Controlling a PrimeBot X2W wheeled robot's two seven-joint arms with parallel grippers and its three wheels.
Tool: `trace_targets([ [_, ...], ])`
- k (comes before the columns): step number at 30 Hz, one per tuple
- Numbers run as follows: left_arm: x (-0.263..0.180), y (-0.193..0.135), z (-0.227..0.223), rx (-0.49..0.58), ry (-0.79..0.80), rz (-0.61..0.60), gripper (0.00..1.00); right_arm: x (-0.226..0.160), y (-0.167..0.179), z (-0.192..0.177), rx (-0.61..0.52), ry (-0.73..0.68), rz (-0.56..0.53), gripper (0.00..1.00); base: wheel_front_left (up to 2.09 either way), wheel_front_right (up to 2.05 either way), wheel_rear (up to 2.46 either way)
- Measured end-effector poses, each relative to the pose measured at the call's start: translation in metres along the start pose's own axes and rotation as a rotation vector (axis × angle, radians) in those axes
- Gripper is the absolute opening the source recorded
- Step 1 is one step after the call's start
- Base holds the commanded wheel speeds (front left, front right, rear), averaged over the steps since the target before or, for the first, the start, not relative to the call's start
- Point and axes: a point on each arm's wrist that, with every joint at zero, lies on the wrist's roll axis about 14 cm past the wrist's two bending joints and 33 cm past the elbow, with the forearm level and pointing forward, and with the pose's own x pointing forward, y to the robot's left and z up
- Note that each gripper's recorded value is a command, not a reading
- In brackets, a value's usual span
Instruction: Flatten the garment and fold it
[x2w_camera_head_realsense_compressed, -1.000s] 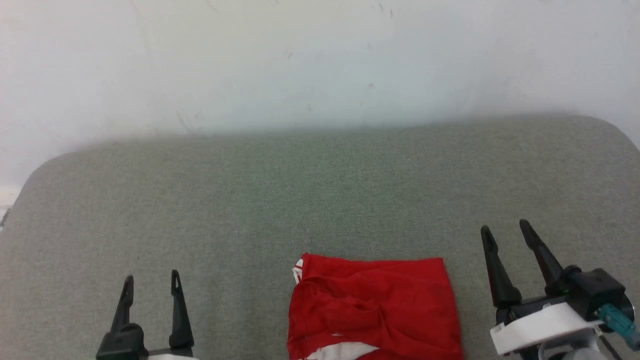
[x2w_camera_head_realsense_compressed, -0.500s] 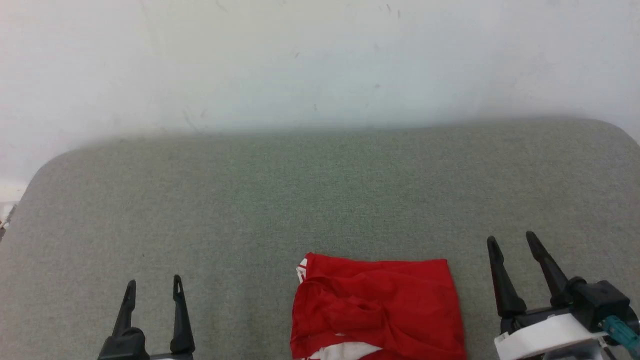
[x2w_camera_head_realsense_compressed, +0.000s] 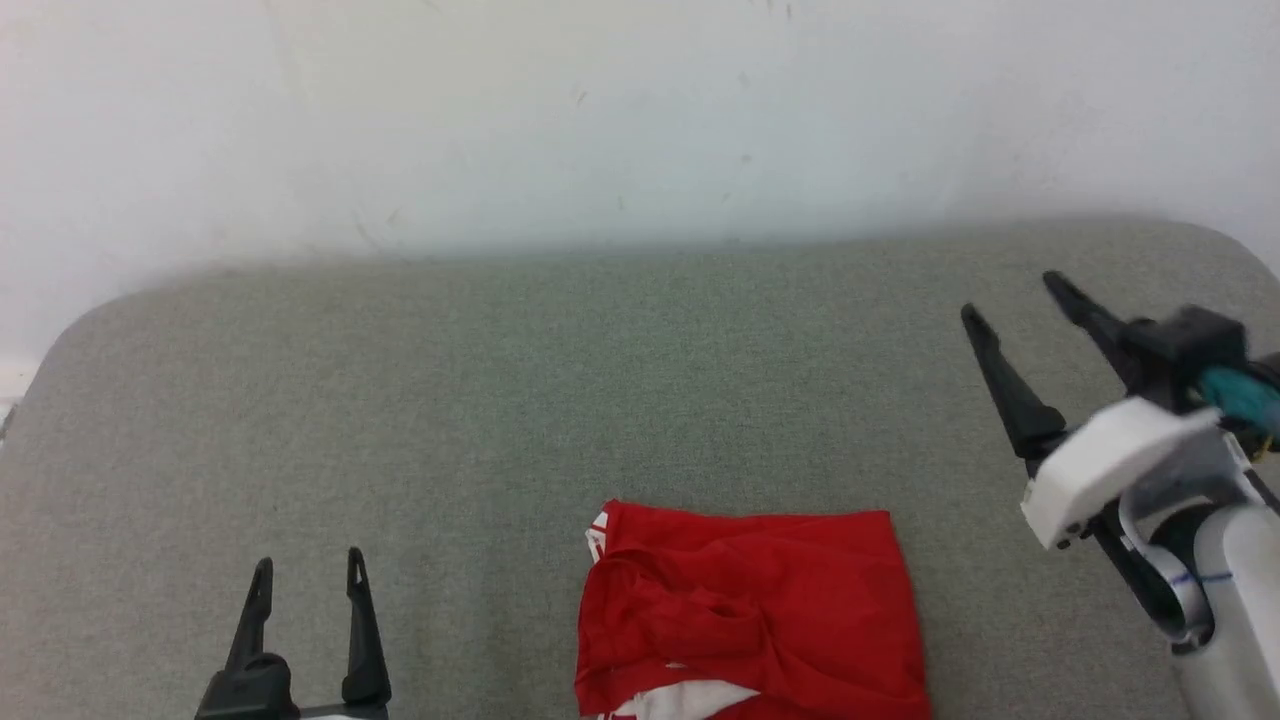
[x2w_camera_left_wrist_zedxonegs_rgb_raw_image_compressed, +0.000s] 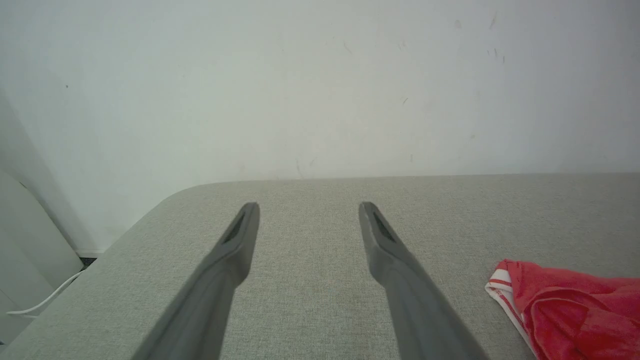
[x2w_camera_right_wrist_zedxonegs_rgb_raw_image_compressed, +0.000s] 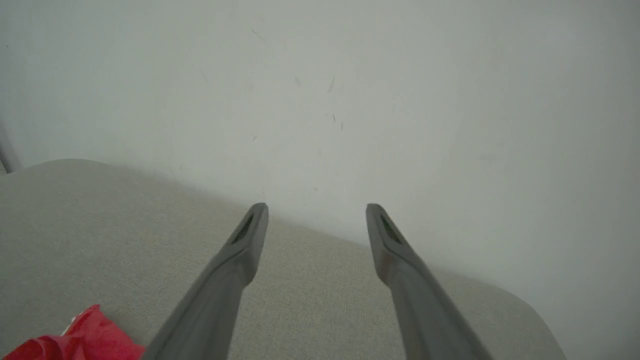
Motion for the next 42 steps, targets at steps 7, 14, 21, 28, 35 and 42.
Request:
trace_targets([
  [7,0.001,-0.001,-0.005,-0.002,0.017,0.003,1.00,-0.010,0.023,-0.076,0.043,0.549,0.194,1.00,0.00,0.00,0.00],
  [14,0.010,-0.001,-0.007,-0.005,0.022,0.007,1.00,-0.056,0.043,-0.136,0.150,1.006,0.352,1.00,0.00,0.00,0.00],
  [21,0.025,-0.002,-0.011,-0.007,0.027,0.014,1.00,-0.070,0.056,-0.178,0.259,1.187,0.377,1.00,0.00,0.00,0.00],
  [28,0.037,0.001,-0.020,-0.002,0.048,0.029,1.00,-0.069,0.088,-0.209,0.330,1.260,0.430,1.00,0.00,0.00,0.00],
  [35,0.040,0.009,-0.032,0.004,0.084,0.055,1.00,-0.064,0.098,-0.226,0.320,1.268,0.472,0.00,0.00,0.00,0.00],
  [42,0.038,0.009,-0.028,0.000,0.072,0.057,1.00,-0.051,0.106,-0.206,0.301,1.140,0.506,0.00,0.00,0.00,0.00],
])
